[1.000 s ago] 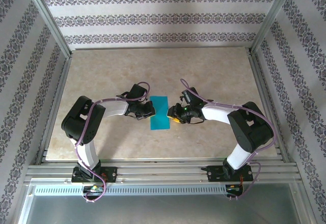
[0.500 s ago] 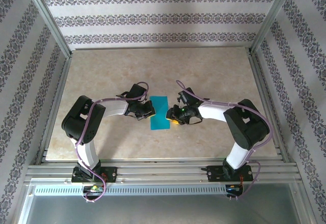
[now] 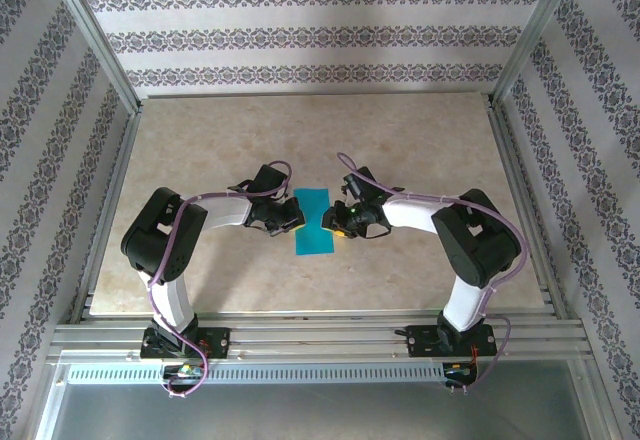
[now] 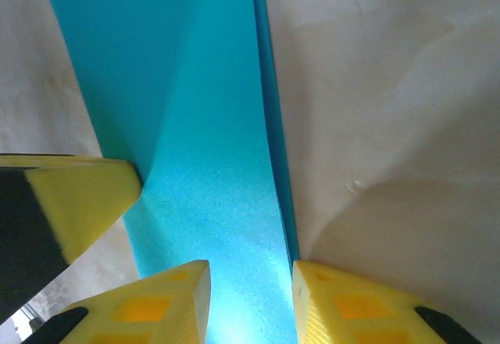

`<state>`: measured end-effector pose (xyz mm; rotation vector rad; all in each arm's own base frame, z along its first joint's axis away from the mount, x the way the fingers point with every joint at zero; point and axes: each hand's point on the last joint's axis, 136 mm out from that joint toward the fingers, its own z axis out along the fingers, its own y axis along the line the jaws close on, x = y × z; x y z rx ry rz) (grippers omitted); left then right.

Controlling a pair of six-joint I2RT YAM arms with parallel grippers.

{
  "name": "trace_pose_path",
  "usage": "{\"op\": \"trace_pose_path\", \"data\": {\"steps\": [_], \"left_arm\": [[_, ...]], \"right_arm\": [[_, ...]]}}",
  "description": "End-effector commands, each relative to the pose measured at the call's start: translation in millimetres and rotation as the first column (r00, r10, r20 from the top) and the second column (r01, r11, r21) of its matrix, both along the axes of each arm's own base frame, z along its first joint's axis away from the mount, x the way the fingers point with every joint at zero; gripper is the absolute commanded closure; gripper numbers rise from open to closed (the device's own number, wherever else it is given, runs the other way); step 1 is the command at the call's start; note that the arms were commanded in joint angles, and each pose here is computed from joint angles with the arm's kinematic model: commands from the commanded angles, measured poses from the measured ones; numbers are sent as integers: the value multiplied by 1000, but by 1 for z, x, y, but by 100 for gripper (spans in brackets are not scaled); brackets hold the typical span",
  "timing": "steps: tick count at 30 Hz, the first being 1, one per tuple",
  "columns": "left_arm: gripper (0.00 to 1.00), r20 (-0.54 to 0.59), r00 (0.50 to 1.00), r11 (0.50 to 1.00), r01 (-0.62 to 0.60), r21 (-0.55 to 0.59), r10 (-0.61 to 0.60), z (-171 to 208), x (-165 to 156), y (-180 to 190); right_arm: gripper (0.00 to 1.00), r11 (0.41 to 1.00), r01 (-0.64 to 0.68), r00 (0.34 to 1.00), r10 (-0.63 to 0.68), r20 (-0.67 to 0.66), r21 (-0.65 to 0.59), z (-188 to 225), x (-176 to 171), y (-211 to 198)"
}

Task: Fold a paper plane with a square sheet of paper (pick it up from the middle)
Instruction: Fold the triangle a second time at the center of the table.

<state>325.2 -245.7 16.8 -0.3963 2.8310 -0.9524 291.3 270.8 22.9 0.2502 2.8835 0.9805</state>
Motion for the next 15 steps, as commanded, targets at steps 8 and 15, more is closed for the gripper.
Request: {"op": "trace_pose_path", "data": {"steps": [8, 15], "left_arm": [[98, -153, 987, 991, -34, 127, 53, -43, -27, 27], [98, -156, 986, 991, -34, 130, 54, -44, -28, 28]], "right_arm": [[64, 998, -21, 999, 24, 35, -66, -3, 5, -4], [64, 997, -37, 998, 40, 45, -65, -2, 5, -2]]}}
